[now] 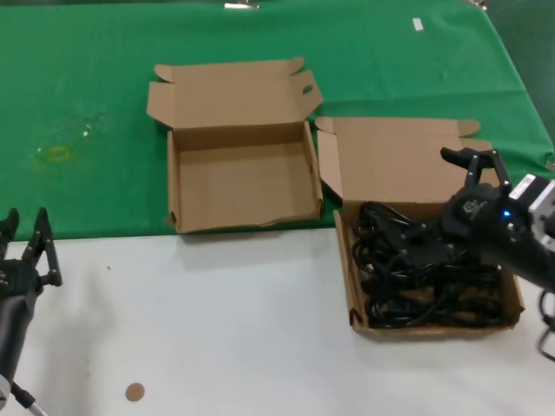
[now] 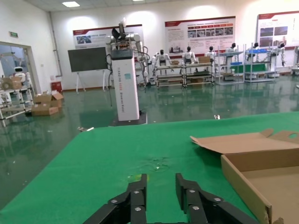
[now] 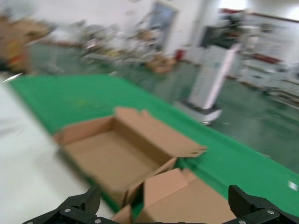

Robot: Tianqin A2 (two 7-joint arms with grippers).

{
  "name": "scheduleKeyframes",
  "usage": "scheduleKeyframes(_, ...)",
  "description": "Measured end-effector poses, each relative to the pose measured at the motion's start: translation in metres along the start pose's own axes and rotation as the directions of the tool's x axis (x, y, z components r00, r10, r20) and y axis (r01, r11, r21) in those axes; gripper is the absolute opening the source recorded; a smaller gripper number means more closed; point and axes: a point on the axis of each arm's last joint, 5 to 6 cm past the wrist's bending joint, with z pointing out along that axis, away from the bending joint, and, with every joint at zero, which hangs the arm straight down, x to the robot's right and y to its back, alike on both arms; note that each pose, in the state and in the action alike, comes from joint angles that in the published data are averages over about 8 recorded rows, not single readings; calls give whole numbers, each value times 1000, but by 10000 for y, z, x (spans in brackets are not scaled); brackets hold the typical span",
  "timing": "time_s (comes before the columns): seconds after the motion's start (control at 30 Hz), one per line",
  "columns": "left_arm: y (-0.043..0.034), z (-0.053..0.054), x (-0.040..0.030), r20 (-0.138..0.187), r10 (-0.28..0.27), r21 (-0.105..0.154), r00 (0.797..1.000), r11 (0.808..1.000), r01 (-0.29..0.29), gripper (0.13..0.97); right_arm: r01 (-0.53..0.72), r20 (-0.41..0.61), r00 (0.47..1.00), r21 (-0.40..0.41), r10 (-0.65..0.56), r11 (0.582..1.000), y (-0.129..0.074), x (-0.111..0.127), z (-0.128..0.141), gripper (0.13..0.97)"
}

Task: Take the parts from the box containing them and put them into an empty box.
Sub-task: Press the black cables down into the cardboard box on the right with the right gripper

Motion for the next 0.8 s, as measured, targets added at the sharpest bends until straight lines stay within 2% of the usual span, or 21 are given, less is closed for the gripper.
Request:
scheduleKeyframes(0.1,0,0,0,0,0,0,1000,1000,0,314,93,95,991,-33,-90,995,-46,148,-64,966)
scheduleKeyframes(0.23,0,0,0,0,0,0,1000,1000,0,242,233,218,952,-69,-214,970,-111,342,-133,966)
scheduleKeyframes(0.5,0,0,0,0,0,0,1000,1000,0,170,475,412,820,-105,-397,873,-241,681,-178,966)
scheduleKeyframes(0.8,0,0,0,0,0,0,1000,1000,0,149,641,562,666,-94,-490,762,-265,889,-72,966)
